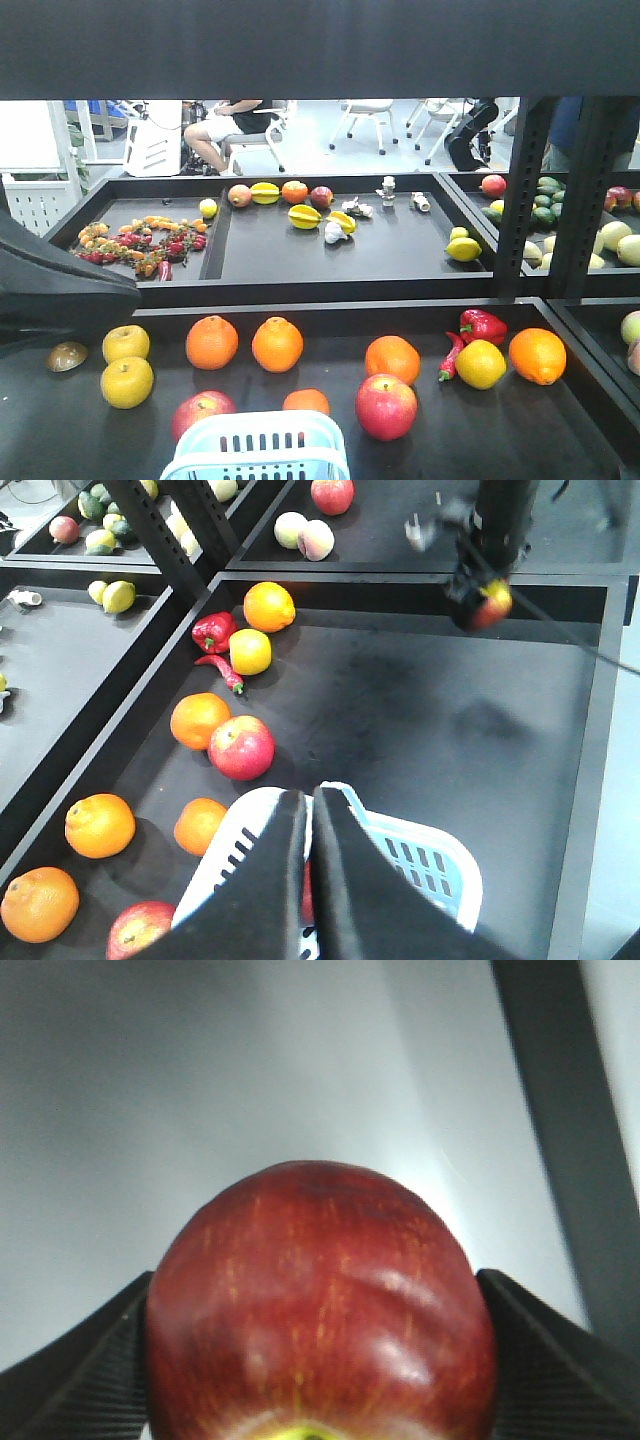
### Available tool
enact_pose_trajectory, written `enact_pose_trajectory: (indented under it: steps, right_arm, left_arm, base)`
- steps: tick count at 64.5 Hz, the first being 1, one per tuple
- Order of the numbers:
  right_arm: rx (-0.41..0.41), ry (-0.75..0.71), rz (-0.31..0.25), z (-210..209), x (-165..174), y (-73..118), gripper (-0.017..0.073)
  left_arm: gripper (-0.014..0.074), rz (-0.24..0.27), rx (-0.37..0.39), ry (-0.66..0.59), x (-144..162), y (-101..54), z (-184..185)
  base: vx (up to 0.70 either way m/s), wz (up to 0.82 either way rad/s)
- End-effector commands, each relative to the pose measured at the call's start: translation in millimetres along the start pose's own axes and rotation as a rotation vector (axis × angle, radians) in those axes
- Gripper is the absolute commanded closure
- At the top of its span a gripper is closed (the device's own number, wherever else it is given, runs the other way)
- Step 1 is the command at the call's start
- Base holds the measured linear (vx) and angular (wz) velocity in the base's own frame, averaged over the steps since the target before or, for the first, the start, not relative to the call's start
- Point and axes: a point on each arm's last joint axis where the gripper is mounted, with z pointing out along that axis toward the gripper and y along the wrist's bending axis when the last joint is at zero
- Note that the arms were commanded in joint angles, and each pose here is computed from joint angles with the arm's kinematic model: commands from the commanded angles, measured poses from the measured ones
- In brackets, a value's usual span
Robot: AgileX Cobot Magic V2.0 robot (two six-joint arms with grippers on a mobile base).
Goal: Pick three apples into basket with both arms
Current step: 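Carry the apple to the basket and open the right gripper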
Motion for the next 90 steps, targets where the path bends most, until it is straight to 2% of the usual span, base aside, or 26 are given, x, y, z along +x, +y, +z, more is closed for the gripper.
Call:
enact_pose_trajectory:
  steps: [1, 15, 22, 30, 38, 46, 51, 59, 66, 77, 82, 90]
  right_arm:
    - [-0.138, -0.172, -0.093, -53.1, -1.5, 28.1, 0.017]
    - [-0.482, -0.252, -0.223, -115.7, 33.6, 107.7, 0.017]
    - [-0.605, -0.263, -0.304, -130.2, 51.5, 143.7, 0.0179]
    - [-0.696, -0.278, -0.366, -135.2, 67.1, 178.9, 0.0204]
    - [-0.738, -0.284, -0.401, -129.4, 77.0, 207.0, 0.0218]
    - [-0.76, -0.255, -0.392, -113.5, 82.2, 229.8, 0.0218]
    - [-0.756, -0.223, -0.387, -100.0, 84.4, 240.2, 0.0218]
    - [-0.732, -0.196, -0.429, -79.0, 89.0, 254.4, 0.0168]
    - [-0.719, -0.175, -0.422, -64.7, 88.5, 259.7, 0.0053]
    - [-0.716, -0.157, -0.365, -53.1, 86.5, 263.9, -0.0131]
    - [-0.716, -0.168, -0.347, -51.6, 84.8, 264.6, -0.0171]
    - [-0.715, -0.172, -0.343, -51.0, 84.4, 264.8, -0.0162]
  left_arm:
    - [0.0601, -0.005, -0.036, -0.089, -12.2, 0.0, -9.9]
    - [0.0601, -0.005, -0.036, -0.089, -12.2, 0.0, -9.9]
    - [0.0601, -0.005, -0.036, -0.089, -12.2, 0.0, -9.9]
    - [0.0601, -0.005, -0.036, -0.089, -12.2, 0.0, -9.9]
    - [0.0601, -0.005, -0.036, -0.089, -12.2, 0.0, -9.9]
    - [0.0601, -0.005, -0.036, -0.089, -12.2, 0.0, -9.9]
    - [0.0601, -0.005, -0.036, -0.089, -12.2, 0.0, -9.9]
    - [0.0601, -0.005, -0.036, -0.089, -12.2, 0.0, -9.9]
    - [0.0601, -0.005, -0.036, -0.089, -12.2, 0.0, -9.9]
    - [0.0601, -0.005, -0.036, -0.089, -12.2, 0.0, -9.9]
    - [0.0601, -0.005, -0.036, -0.089, -12.2, 0.0, -9.9]
    - [0.0601, -0.005, -0.036, -0.089, -12.2, 0.0, -9.9]
  base:
    - [0.0, 0.0]
    - [0.0, 0.0]
    - [0.0, 0.0]
    - [0.0, 0.0]
    - [0.0, 0.0]
    - [0.0, 0.0]
    - [0.0, 0.0]
    - [0.0, 0.0]
    - [0.0, 0.0]
    - [0.0, 0.0]
    - [0.0, 0.0]
    - [0.0, 0.0]
